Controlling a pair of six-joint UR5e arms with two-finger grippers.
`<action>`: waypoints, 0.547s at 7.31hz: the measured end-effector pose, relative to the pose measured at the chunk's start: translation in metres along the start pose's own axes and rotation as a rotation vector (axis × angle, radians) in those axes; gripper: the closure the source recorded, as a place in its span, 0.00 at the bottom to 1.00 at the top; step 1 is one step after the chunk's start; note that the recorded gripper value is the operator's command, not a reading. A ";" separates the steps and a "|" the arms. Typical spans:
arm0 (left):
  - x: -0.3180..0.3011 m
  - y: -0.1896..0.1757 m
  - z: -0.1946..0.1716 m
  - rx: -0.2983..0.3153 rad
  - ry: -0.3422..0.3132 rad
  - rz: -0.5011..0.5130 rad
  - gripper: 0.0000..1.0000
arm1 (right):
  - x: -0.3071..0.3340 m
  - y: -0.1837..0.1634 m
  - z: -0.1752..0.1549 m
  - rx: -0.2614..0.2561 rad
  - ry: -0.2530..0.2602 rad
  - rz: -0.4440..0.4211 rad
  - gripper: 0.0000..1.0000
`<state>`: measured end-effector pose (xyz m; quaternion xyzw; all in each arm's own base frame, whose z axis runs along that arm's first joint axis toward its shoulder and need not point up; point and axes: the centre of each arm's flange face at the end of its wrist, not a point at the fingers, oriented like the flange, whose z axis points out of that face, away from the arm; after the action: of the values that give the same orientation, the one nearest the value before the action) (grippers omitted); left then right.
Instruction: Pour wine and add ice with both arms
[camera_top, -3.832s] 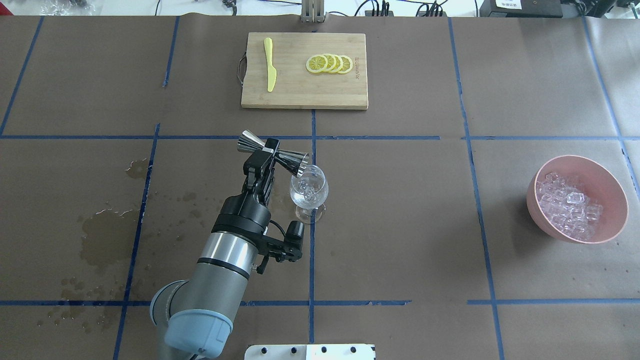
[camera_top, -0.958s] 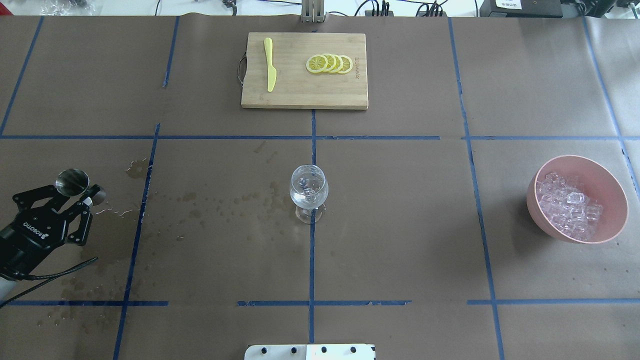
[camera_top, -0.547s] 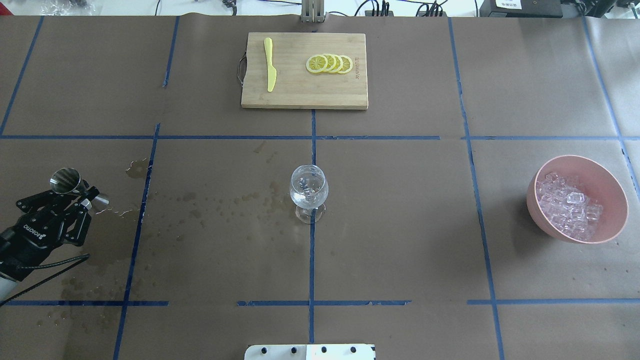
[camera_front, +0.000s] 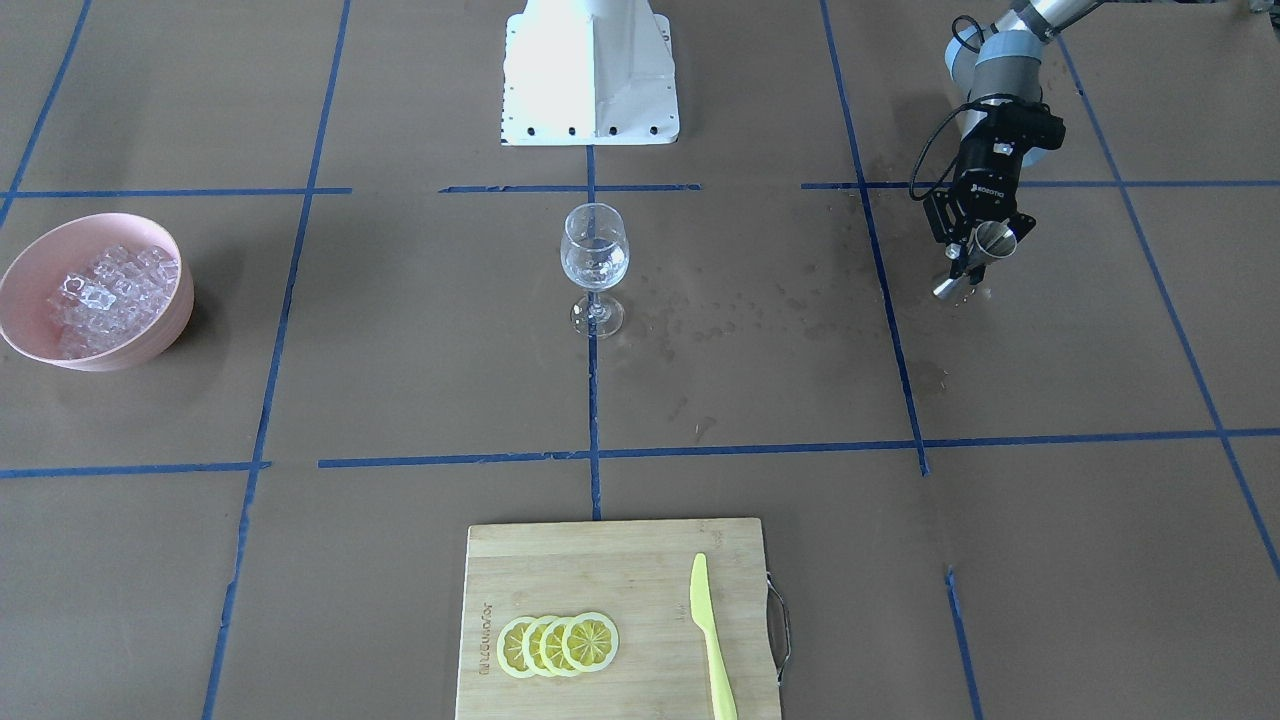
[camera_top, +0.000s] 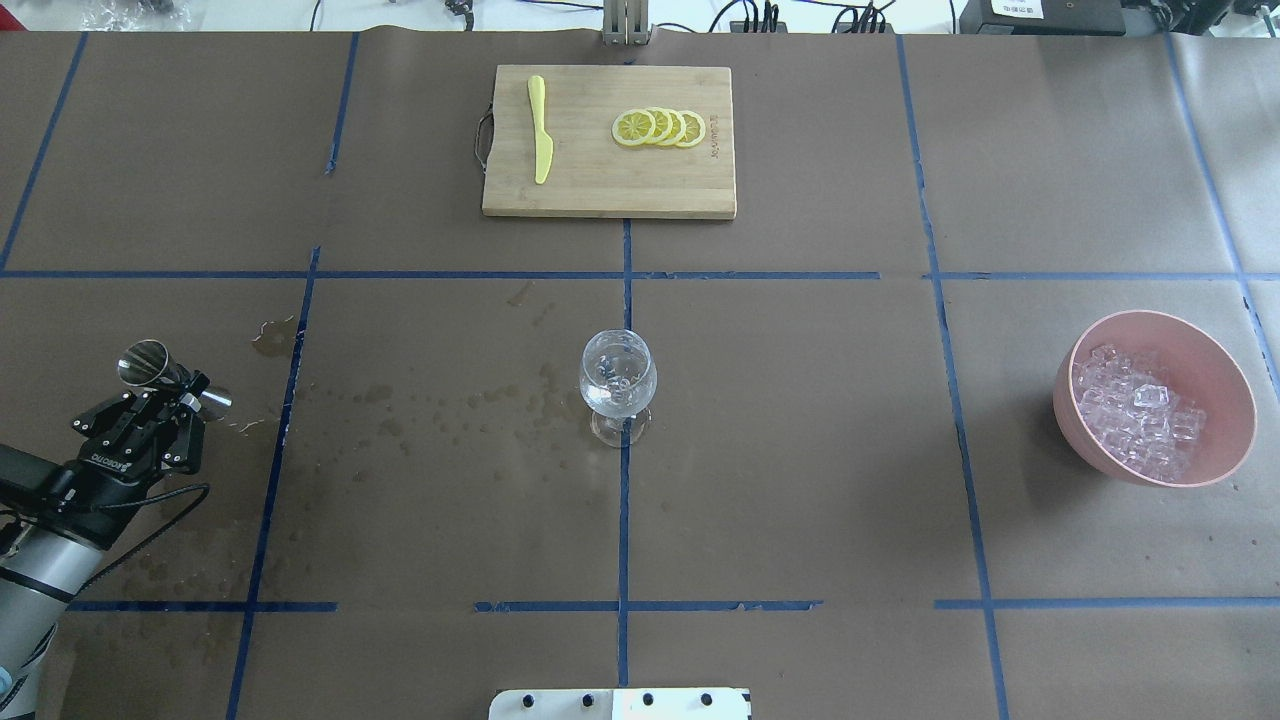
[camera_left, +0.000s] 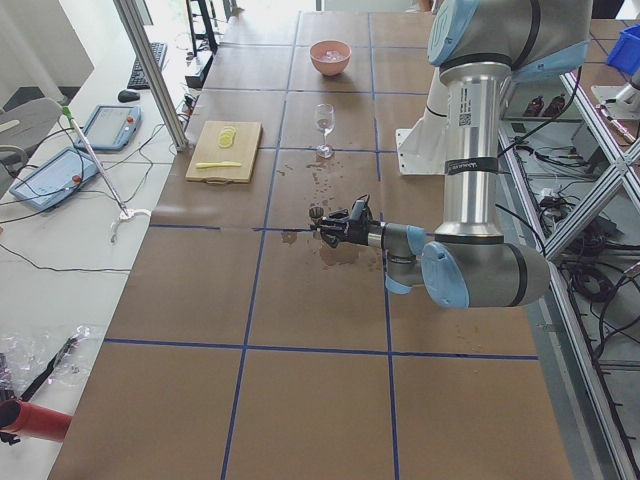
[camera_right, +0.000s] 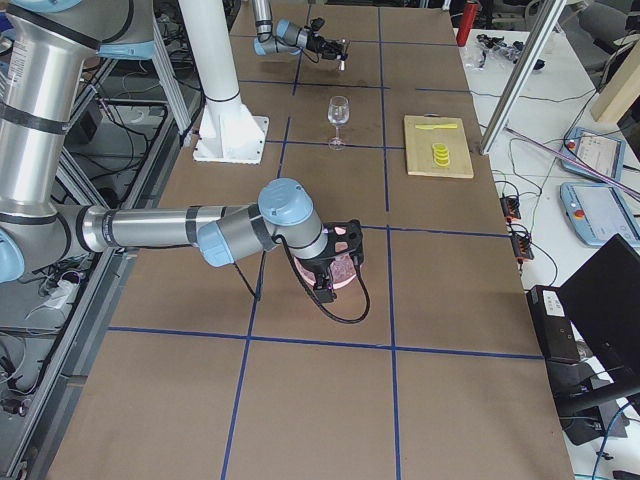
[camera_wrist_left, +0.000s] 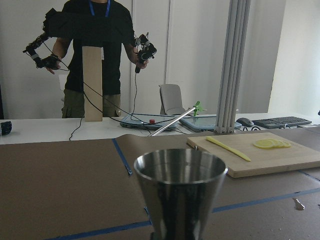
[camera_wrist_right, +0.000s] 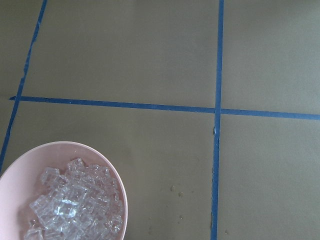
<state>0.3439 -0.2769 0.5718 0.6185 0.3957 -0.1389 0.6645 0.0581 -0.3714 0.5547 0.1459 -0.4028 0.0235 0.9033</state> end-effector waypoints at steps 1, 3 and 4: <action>0.002 0.000 0.001 0.001 0.002 0.027 1.00 | 0.000 0.000 0.000 0.001 0.000 0.000 0.00; 0.004 0.001 0.001 -0.003 0.007 0.077 1.00 | 0.000 0.001 -0.001 0.001 0.001 0.001 0.00; 0.005 0.002 0.001 -0.017 0.023 0.087 1.00 | 0.001 0.001 0.000 0.000 0.001 0.002 0.00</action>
<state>0.3490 -0.2761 0.5700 0.6310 0.3771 -0.0995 0.6706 0.0589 -0.3703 0.5555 0.1456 -0.4026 0.0244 0.9034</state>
